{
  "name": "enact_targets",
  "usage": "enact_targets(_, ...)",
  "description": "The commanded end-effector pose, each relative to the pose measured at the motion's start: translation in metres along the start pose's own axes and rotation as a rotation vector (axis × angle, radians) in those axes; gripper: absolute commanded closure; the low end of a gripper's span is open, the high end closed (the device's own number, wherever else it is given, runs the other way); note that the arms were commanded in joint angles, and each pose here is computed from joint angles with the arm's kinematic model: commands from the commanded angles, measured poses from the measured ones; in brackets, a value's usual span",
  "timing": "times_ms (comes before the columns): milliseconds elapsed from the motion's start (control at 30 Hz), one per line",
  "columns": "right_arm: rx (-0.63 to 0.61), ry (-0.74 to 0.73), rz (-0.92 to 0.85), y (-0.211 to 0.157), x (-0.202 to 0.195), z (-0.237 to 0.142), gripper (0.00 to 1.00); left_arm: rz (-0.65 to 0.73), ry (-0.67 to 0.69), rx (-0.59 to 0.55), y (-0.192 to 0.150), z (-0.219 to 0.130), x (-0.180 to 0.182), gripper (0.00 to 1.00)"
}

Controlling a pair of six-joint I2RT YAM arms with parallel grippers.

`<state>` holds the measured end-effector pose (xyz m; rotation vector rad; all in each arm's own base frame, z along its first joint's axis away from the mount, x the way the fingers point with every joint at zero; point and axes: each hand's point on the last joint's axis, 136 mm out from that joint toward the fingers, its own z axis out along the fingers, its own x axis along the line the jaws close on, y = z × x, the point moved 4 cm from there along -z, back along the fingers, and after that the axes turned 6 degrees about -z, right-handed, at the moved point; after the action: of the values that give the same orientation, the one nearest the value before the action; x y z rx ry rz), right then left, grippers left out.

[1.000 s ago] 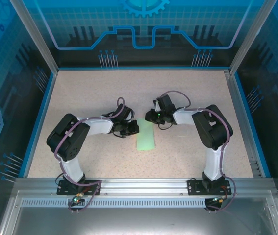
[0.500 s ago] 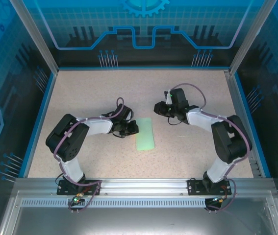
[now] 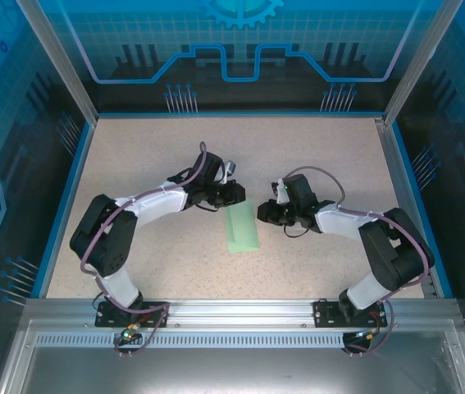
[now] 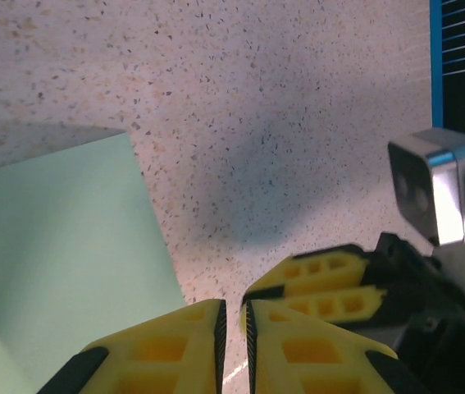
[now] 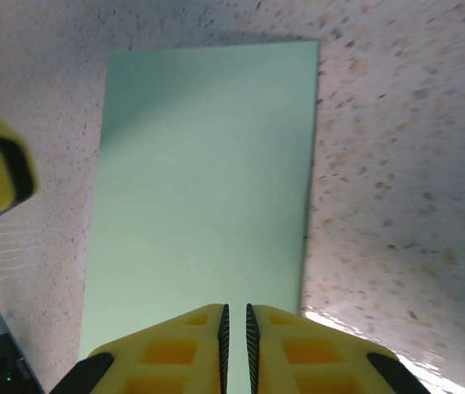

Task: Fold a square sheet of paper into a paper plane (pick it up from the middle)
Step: Hold the square sheet of paper at the center of the table.

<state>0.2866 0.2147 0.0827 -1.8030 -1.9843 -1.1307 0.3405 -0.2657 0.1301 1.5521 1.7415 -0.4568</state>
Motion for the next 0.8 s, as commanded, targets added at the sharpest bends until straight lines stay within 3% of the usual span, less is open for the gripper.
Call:
enact_targets(0, 0.031, 0.036, -0.001, -0.003, 0.010, 0.016, 0.85, -0.009, -0.018, 0.050, 0.000, 0.013, -0.007, 0.82)
enact_targets(267, 0.089, 0.012, 0.020, -0.014, 0.003, 0.041, 0.87, -0.031, 0.032, 0.057, 0.007, 0.034, 0.003, 0.87)
enact_targets(767, 0.075, 0.031, 0.019, -0.011, 0.004, 0.035, 0.87, -0.071, 0.040, 0.113, 0.003, 0.068, 0.025, 0.92)
